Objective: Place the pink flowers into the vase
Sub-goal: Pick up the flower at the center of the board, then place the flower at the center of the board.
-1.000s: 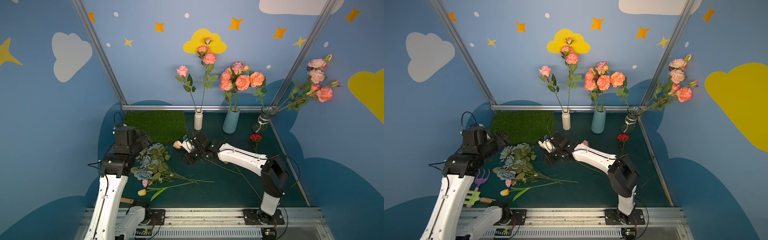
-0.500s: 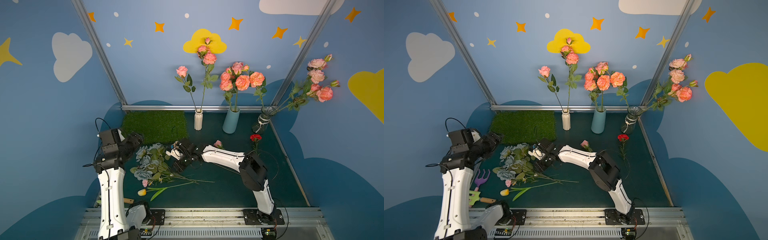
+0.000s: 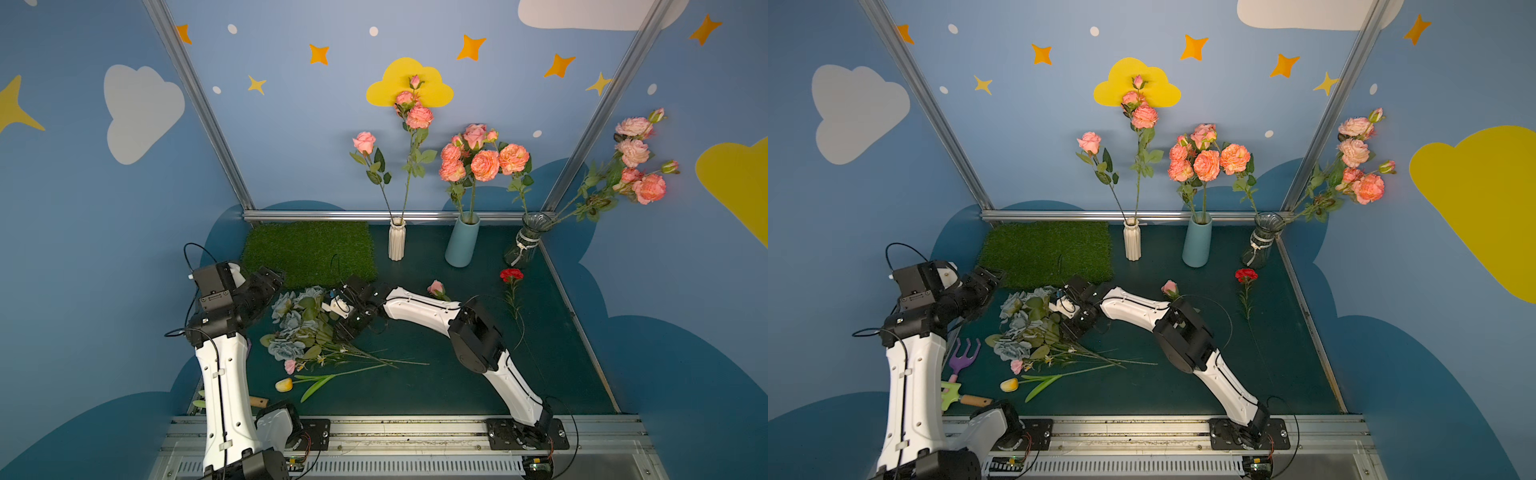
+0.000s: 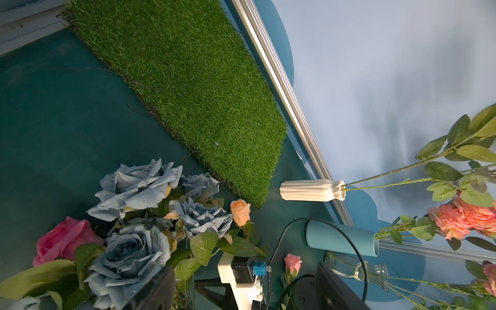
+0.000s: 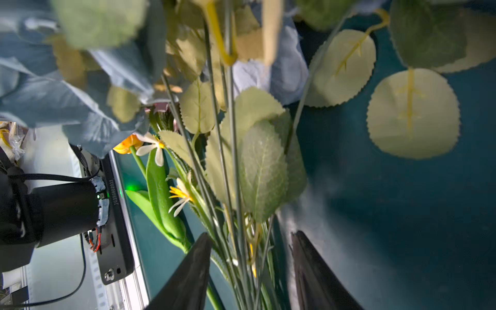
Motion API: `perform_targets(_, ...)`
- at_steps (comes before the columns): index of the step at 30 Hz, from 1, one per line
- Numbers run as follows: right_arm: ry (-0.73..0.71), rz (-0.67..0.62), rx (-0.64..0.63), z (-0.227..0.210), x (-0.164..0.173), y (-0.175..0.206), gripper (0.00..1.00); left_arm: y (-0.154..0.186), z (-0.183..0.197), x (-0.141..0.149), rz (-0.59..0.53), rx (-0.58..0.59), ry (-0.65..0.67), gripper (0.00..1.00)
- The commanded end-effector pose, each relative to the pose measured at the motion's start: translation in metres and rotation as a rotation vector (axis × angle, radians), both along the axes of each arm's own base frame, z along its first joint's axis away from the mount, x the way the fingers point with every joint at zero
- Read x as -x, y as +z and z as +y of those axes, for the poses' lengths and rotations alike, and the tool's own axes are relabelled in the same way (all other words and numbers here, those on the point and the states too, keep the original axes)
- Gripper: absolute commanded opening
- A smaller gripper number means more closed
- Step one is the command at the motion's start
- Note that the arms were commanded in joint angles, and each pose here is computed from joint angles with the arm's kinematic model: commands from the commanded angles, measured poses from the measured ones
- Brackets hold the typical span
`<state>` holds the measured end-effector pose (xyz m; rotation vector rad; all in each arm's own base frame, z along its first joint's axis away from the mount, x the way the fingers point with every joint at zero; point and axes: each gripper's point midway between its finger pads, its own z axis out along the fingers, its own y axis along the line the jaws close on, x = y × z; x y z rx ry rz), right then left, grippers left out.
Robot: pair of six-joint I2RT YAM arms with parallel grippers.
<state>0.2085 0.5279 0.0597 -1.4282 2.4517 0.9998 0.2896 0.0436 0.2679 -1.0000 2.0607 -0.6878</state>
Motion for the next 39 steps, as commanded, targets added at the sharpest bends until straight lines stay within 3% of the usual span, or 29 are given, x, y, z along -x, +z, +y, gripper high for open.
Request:
perform_targets(1, 0.044, 0.044, 0.024, 0.0, 0.011, -0.01, 0.5, 0.002, 0.0, -0.001, -0.024, -0.003, -0.022, 0.82)
perform_targets(7, 0.06, 0.071, 0.021, 0.001, 0.015, -0.016, 0.3, 0.001, 0.003, -0.001, -0.028, 0.008, -0.017, 0.82)
perform_targets(12, 0.084, 0.031, -0.006, 0.002, 0.014, -0.001, 0.09, 0.003, 0.002, -0.002, -0.035, 0.016, -0.021, 0.82)
perform_targets(15, 0.114, 0.006, -0.03, 0.002, 0.016, 0.01, 0.01, 0.005, 0.001, -0.001, -0.041, 0.021, -0.021, 0.82)
perform_targets(24, 0.193, -0.092, -0.114, -0.007, 0.031, 0.061, 0.0, 0.015, 0.001, 0.001, -0.059, 0.008, -0.017, 0.82)
perform_targets(30, 0.145, -0.185, -0.151, -0.026, 0.017, 0.107, 0.0, 0.022, 0.0, 0.002, -0.074, 0.008, -0.016, 0.82)
perform_targets(39, -0.017, -0.217, -0.008, -0.104, -0.014, 0.104, 0.0, 0.046, -0.001, 0.003, -0.113, -0.013, -0.015, 0.82)
